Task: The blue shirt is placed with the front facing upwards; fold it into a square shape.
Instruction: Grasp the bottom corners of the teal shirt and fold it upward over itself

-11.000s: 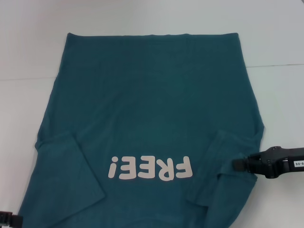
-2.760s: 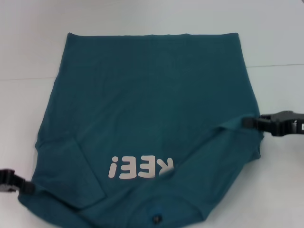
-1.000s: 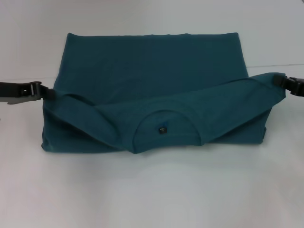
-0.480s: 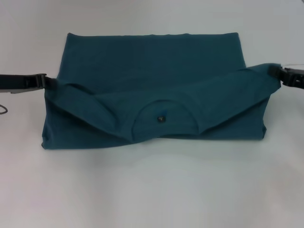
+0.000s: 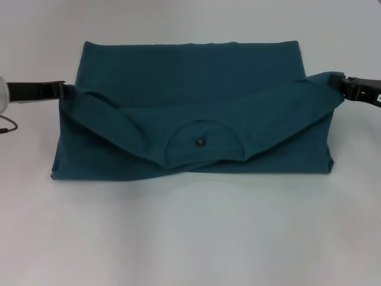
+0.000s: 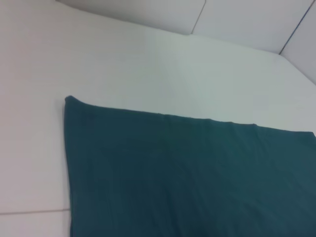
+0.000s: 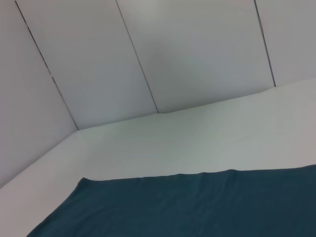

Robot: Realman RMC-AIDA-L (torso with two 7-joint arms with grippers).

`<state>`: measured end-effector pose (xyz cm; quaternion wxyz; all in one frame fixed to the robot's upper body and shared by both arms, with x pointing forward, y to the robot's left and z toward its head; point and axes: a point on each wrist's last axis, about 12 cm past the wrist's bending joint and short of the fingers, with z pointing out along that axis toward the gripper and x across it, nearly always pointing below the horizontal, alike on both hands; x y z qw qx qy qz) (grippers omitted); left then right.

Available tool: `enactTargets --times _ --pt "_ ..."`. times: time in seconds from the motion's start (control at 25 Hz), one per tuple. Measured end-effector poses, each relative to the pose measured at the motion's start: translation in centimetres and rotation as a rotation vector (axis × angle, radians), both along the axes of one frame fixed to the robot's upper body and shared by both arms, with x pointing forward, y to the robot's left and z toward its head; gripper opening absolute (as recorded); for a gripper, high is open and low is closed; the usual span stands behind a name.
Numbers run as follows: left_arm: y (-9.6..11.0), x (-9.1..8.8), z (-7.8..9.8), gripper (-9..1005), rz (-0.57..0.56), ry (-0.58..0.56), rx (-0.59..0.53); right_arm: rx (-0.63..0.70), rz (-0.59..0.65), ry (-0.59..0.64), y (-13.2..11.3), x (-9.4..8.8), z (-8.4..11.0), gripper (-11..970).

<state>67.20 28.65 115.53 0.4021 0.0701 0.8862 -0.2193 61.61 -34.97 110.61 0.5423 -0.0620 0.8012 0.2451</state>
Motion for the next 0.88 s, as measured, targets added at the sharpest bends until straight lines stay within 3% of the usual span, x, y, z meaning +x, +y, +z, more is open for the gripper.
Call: enactTargets --times 0.88 --pt "-2.0 1.3 0.3 40 0.031 -0.119 0.037 -0.029 -0.066 -0.039 0.4 1.3 0.2 34"
